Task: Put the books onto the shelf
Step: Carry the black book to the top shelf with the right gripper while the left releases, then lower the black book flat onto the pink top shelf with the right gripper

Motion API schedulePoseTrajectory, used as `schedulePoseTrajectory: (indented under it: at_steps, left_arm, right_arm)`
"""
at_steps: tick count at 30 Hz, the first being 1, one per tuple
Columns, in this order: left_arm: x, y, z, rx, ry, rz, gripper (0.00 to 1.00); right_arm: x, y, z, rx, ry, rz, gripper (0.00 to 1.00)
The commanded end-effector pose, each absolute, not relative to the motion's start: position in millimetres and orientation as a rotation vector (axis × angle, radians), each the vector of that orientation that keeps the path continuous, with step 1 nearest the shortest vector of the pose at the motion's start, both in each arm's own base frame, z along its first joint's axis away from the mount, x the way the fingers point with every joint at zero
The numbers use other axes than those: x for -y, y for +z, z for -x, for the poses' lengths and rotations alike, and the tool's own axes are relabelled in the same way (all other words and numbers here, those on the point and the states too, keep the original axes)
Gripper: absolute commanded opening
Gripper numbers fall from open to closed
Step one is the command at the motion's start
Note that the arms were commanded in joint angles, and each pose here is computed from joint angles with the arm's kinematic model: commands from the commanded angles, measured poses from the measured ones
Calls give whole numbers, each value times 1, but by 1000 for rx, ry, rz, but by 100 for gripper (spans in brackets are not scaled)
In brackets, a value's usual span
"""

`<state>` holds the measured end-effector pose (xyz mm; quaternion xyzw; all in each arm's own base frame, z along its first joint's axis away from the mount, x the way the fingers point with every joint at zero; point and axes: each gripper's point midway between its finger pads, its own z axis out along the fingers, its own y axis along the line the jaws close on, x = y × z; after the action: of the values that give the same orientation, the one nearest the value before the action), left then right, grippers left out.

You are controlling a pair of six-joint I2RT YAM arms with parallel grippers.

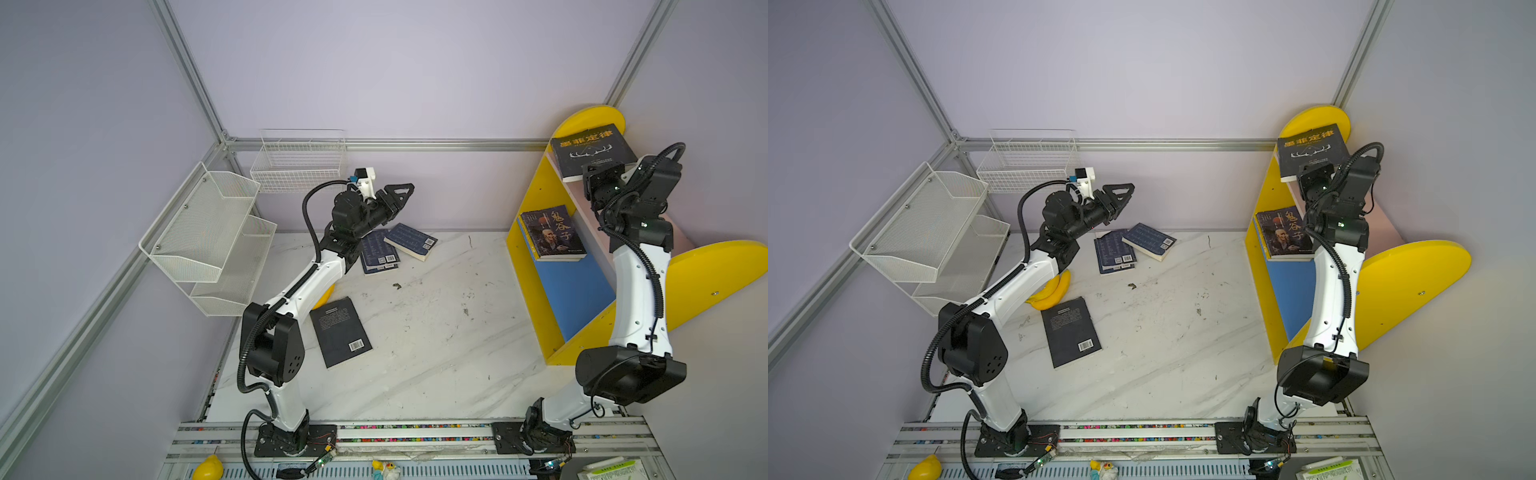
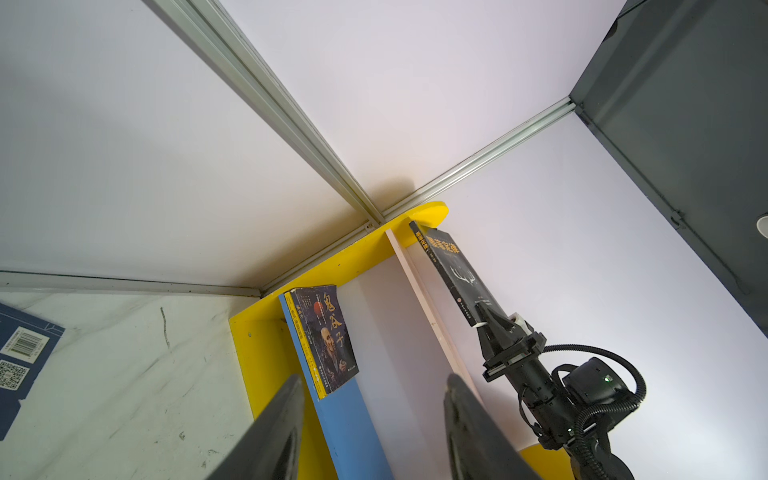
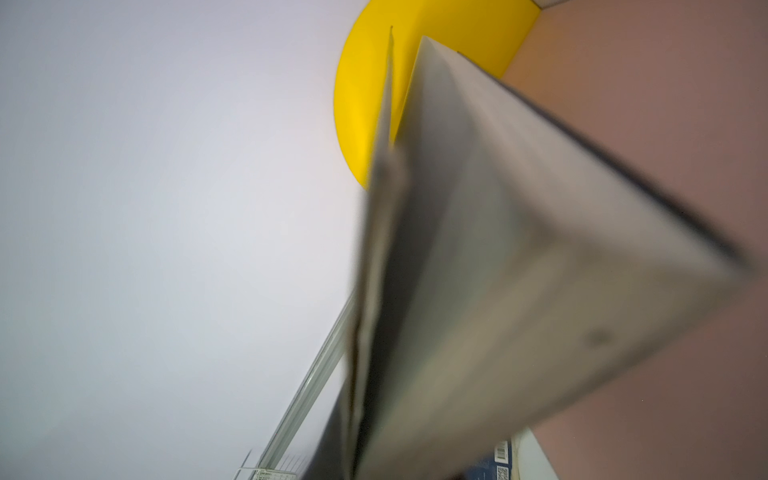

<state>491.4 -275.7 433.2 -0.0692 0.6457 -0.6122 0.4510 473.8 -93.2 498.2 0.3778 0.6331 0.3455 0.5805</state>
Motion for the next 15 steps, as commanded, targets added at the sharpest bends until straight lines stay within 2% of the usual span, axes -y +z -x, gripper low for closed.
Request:
schedulePoseTrajectory:
  at_steps: [1,15]
  left_arm:
    - [270,445,-486,-1532,-1550,147,54]
    - [267,441,-492,-1521,-1575,165,54]
  right_arm:
    - [89,534,-465,-1428,847,-789,9]
    - [122,515,-479,-1401,785,-898,13]
